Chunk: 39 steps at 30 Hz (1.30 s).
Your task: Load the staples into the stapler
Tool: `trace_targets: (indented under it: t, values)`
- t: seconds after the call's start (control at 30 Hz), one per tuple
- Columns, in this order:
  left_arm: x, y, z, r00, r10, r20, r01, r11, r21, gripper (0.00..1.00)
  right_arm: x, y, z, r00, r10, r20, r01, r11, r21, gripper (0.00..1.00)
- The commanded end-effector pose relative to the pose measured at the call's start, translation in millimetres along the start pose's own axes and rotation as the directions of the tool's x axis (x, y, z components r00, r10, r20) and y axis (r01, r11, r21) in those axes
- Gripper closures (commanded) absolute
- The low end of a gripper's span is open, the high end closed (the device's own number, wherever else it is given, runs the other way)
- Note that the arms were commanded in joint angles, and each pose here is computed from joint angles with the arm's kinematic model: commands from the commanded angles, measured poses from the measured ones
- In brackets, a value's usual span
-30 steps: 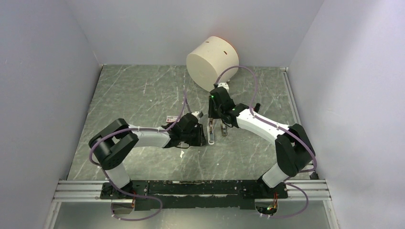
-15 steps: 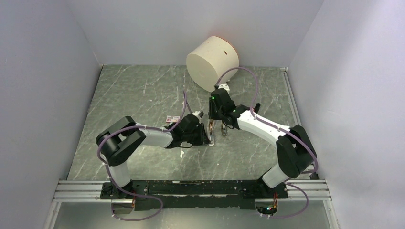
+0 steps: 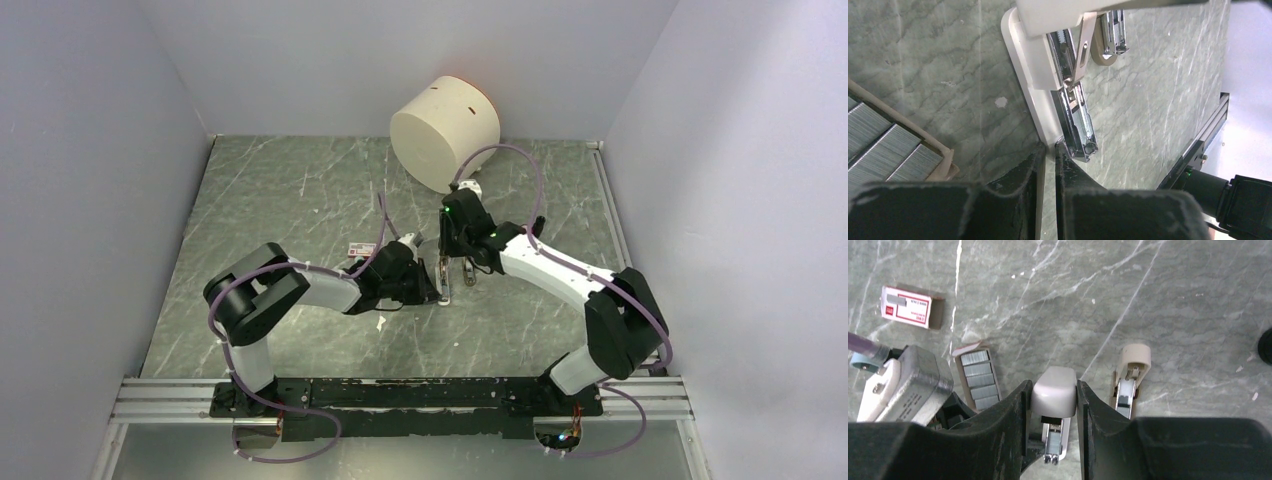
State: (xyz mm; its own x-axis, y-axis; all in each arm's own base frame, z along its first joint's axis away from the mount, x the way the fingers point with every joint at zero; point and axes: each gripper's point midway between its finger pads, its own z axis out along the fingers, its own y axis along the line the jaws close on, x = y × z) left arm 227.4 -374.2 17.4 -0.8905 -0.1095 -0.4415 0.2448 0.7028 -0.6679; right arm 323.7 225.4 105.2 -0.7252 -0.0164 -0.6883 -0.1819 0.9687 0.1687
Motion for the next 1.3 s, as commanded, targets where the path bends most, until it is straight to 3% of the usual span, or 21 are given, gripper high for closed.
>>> trace_targets:
  t: [0.0, 0.6, 1.27]
  values:
    - [34, 37, 2, 0.996, -0.018, -0.087, 0.011, 0.996, -0.090, 0.90, 33, 13, -18, 0.991, -0.013, -0.131, 0.009, 0.999, -0.031, 0.74]
    - [35, 46, 2, 0.996, -0.026, -0.083, 0.016, 0.993, -0.117, 0.91, 84, 14, -36, 0.974, -0.027, -0.226, 0.030, 1.000, 0.007, 0.75]
    - [25, 39, -7, 0.998, -0.027, -0.063, 0.021, 0.995, -0.094, 0.92, 145, 3, 4, 0.938, -0.036, -0.346, 0.064, 0.996, 0.069, 0.76]
